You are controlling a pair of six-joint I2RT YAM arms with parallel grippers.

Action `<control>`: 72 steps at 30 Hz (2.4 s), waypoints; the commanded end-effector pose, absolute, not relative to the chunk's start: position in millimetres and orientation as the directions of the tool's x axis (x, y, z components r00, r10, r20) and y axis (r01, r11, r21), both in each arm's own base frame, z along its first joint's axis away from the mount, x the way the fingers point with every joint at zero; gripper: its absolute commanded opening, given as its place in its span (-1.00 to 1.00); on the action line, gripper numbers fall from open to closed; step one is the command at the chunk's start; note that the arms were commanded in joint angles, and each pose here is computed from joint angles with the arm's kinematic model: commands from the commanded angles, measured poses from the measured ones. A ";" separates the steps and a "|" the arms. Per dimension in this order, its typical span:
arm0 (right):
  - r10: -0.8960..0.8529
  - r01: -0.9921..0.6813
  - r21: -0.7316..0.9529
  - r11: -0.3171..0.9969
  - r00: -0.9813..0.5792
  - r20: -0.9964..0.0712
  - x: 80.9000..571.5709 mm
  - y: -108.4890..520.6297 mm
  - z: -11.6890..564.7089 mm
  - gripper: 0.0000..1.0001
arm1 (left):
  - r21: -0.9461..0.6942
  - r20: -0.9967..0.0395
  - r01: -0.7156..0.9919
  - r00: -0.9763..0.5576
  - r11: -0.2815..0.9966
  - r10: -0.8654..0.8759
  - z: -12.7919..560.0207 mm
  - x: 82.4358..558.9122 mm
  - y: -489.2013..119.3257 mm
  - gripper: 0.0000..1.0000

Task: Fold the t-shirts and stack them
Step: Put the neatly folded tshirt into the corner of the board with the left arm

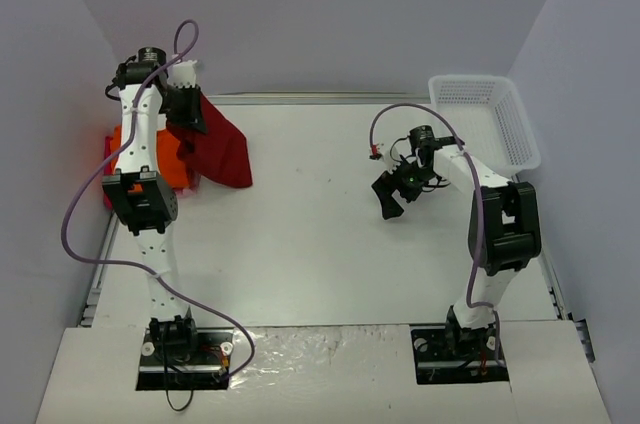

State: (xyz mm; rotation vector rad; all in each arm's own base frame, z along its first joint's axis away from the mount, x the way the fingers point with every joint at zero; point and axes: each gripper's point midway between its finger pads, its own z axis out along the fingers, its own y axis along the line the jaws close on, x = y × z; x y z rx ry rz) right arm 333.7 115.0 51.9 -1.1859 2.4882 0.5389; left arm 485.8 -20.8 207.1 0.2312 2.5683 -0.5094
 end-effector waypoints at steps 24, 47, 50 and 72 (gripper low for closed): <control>-0.716 -0.787 0.198 0.584 -0.615 -0.331 318.7 111.4 24.3 1.00 | -0.105 -0.732 0.226 -0.676 0.968 0.079 311.2 480.4 33.6 -0.95; -0.771 -0.804 0.160 0.573 -0.595 -0.226 310.3 111.6 -0.9 1.00 | -0.135 -0.767 0.185 -0.642 0.973 0.016 342.8 457.2 51.9 -0.95; -0.777 -0.806 0.149 0.573 -0.592 -0.213 310.0 110.6 -3.4 1.00 | -0.129 -0.771 0.178 -0.637 0.976 0.014 345.6 455.0 56.1 -0.95; -0.797 -0.812 0.123 0.571 -0.584 -0.153 306.3 107.0 -16.0 1.00 | -0.135 -0.747 0.092 -0.664 0.987 -0.040 334.9 444.1 96.9 -0.95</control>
